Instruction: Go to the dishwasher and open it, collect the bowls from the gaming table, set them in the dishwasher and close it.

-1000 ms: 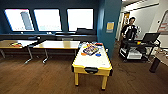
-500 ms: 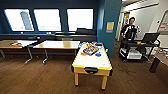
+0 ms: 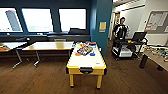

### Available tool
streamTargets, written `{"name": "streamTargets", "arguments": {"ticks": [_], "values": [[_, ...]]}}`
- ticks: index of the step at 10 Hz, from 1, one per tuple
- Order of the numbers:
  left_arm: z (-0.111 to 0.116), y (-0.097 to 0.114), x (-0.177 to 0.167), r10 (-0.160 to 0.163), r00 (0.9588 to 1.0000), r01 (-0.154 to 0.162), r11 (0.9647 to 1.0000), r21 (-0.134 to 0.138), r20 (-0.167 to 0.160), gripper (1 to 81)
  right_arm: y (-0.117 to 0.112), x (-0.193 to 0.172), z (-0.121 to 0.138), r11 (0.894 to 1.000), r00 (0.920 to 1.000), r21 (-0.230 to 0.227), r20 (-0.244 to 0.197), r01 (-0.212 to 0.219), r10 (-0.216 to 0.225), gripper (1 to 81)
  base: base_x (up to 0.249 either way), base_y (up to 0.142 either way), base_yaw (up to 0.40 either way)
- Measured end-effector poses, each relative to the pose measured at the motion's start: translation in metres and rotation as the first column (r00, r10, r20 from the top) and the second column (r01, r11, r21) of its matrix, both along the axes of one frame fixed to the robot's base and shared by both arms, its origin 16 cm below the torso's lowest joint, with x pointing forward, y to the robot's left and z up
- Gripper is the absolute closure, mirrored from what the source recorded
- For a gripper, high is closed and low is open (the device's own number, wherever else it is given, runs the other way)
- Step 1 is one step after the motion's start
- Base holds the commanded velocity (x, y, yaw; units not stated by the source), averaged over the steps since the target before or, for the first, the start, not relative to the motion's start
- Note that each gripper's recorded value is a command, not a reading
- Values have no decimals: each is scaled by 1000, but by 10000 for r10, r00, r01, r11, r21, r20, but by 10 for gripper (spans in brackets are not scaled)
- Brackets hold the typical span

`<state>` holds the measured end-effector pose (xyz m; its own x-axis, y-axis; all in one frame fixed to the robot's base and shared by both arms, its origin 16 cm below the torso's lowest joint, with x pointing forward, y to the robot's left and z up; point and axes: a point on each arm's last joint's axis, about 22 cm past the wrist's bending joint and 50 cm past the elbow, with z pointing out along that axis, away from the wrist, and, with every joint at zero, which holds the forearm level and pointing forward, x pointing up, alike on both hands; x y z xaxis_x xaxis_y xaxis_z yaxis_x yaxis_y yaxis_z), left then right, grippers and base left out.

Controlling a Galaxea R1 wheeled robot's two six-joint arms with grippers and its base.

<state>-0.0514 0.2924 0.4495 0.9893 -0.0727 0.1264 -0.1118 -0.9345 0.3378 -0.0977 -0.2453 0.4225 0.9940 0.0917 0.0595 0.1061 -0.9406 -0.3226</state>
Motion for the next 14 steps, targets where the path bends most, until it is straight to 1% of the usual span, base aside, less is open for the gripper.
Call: {"name": "streamTargets", "arguments": {"ticks": [1, 3, 7, 10, 14], "values": [[-2, 3, 10, 0, 9999, -1, 9999, 103, 143, 811, 0, -5, 0, 10000, 10000, 1, -55, 7, -7, 811, 0, 0, -387], [-3, -6, 7, 0, 10000, 0, 10000, 1, 82, 811, -2, -2, 0, 10000, 10000, -36, -29, 4, -4, 811, 0, 0, -387], [-3, -7, 5, 9, 10000, -9, 10000, 1, 45, 811, -2, -2, 0, 10000, 10000, -32, -25, 4, -4, 811, 0, 0, -387], [-7, -8, 5, 1, 10000, -1, 9999, 110, 32, 811, 0, -2, 0, 10000, 10000, -8, -27, 7, -7, 811, 0, 0, -387], [-7, -8, 4, -1, 10000, 0, 9999, 128, 28, 811, 0, -2, 0, 10000, 10000, -8, -22, 7, -7, 811, 0, 0, -387]]}}
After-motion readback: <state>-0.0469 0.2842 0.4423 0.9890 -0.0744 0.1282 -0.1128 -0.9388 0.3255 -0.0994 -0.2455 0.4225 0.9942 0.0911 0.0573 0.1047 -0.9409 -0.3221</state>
